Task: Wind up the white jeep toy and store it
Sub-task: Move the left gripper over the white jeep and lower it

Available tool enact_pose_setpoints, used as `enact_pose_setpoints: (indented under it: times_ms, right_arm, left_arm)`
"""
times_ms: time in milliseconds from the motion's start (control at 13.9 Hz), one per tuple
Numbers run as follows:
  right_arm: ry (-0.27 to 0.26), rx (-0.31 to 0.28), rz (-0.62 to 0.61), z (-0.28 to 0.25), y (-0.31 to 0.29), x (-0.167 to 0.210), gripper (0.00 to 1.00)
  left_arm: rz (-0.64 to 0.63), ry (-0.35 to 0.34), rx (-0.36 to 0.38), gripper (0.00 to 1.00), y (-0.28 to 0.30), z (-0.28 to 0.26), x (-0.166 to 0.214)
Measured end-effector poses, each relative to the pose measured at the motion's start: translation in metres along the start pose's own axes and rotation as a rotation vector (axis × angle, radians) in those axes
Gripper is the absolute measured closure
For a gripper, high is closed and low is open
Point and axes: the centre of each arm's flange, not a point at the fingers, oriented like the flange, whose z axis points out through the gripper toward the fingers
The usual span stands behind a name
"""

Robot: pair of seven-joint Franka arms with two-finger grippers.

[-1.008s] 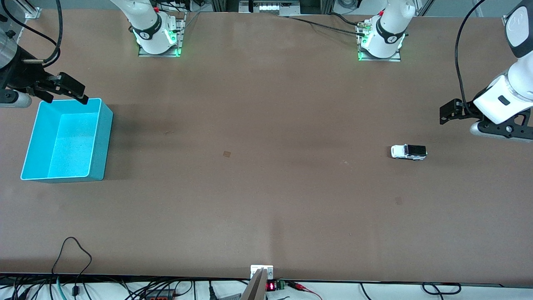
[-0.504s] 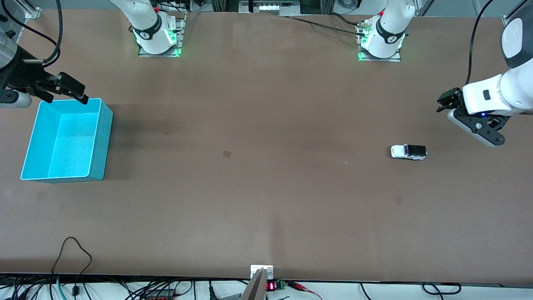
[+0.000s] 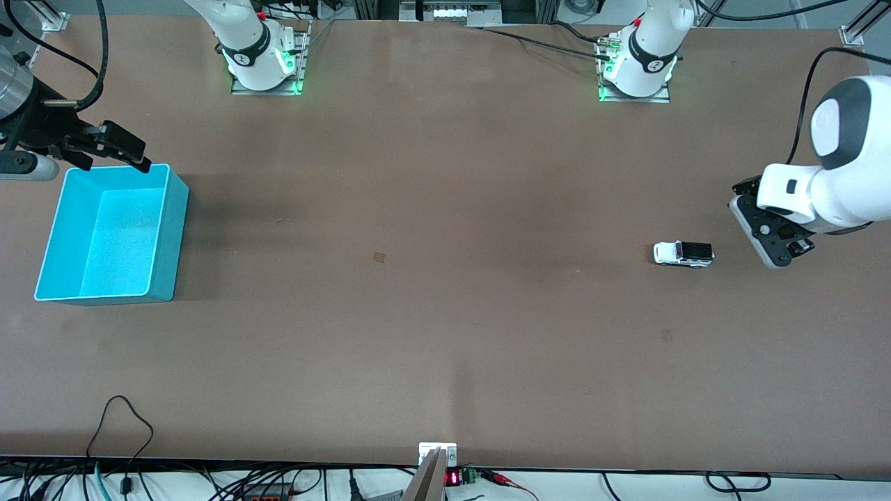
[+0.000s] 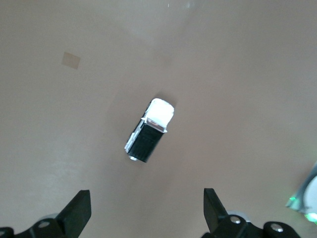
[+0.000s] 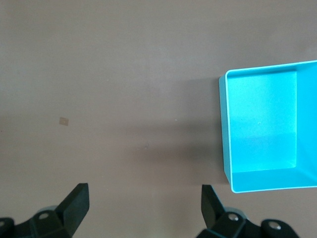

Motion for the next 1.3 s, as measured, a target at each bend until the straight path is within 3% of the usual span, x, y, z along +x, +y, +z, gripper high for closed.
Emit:
enact_pose_setpoints:
  times_ms: [432,648,1296]
  right_arm:
    - [-0.003,0.000,0.001,0.001,0.000,0.001,0.00]
    - [-0.003,0.000,0.001,0.002,0.000,0.001,0.00]
    - [-0.003,0.000,0.004,0.002,0.000,0.001,0.00]
  left_arm:
    - [0.128,0.023,0.072,0.00,-0.001,0.063,-0.009]
    - [0.146,0.026,0.073,0.00,-0.006,0.069,-0.025]
    - [0.187,0.020,0.056,0.00,0.000,0.077,-0.020]
